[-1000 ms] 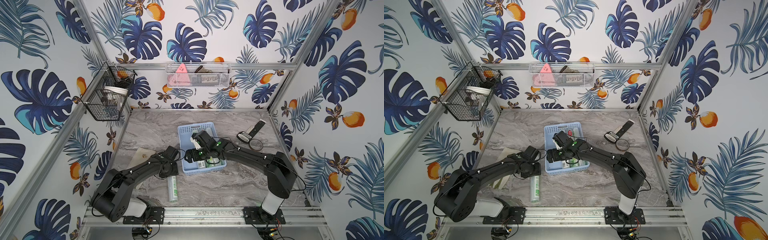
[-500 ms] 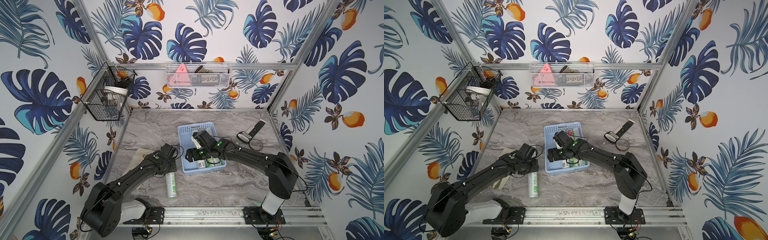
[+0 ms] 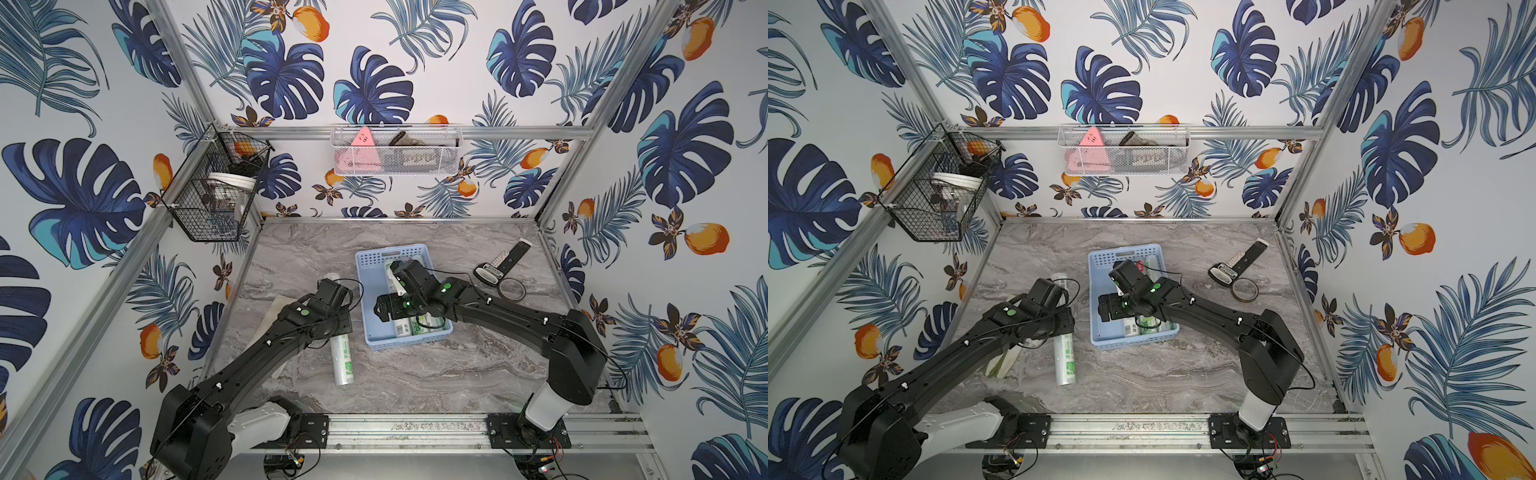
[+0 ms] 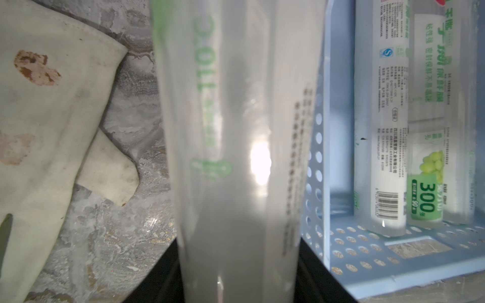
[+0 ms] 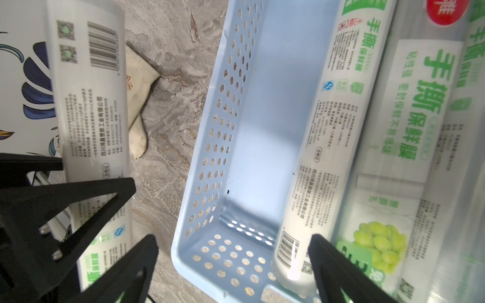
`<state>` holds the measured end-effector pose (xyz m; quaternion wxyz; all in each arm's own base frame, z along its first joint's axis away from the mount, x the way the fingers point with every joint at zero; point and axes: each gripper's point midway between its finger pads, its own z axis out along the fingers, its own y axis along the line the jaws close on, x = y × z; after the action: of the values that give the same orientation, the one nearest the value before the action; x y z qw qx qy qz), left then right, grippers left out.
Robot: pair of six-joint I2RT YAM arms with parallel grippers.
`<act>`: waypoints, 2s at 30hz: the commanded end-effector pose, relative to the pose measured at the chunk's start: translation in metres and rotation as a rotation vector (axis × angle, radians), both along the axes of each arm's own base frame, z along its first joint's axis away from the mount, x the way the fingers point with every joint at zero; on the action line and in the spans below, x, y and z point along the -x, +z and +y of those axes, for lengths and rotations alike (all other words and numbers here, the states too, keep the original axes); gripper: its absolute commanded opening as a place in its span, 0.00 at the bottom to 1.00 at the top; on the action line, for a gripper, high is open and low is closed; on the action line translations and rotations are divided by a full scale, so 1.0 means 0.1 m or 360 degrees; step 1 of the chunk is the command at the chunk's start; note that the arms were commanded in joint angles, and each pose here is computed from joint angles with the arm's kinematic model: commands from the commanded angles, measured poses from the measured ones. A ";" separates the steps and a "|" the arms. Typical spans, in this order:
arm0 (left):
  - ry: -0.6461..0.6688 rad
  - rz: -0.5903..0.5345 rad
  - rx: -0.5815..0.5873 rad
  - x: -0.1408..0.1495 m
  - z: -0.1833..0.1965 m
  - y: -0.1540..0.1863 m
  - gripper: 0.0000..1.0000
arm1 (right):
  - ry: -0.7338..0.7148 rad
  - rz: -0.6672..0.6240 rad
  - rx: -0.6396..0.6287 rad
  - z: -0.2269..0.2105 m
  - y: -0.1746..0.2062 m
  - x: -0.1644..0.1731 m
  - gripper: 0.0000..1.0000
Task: Put the plastic wrap into the basket
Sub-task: Place the plastic wrap in the basket.
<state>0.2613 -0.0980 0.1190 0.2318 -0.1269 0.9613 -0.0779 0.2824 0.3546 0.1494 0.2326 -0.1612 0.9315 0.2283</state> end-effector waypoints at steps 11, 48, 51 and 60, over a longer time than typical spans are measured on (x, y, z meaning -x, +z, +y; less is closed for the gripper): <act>-0.0061 -0.0119 0.0133 -0.15 -0.18 0.32 0.38 | -0.0068 -0.0119 -0.0020 -0.12 0.18 -0.04 0.94; -0.0305 -0.0231 0.0598 -1.27 -1.23 0.62 0.36 | -0.0288 -0.0126 -0.0231 -0.55 0.45 -0.31 0.96; -0.0289 -0.0227 0.0560 -1.30 -1.21 0.58 0.36 | -0.0306 -0.0084 -0.0281 -0.57 0.45 -0.33 0.96; -0.0249 -0.0182 0.0557 -1.34 -1.20 0.41 0.36 | -0.0270 0.0022 -0.0387 -0.52 0.45 -0.39 0.96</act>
<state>0.3847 -0.2145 0.1546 0.2347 -0.0840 0.9336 -0.2576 0.3202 0.2938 0.1884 0.2717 -0.0502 0.9155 0.2924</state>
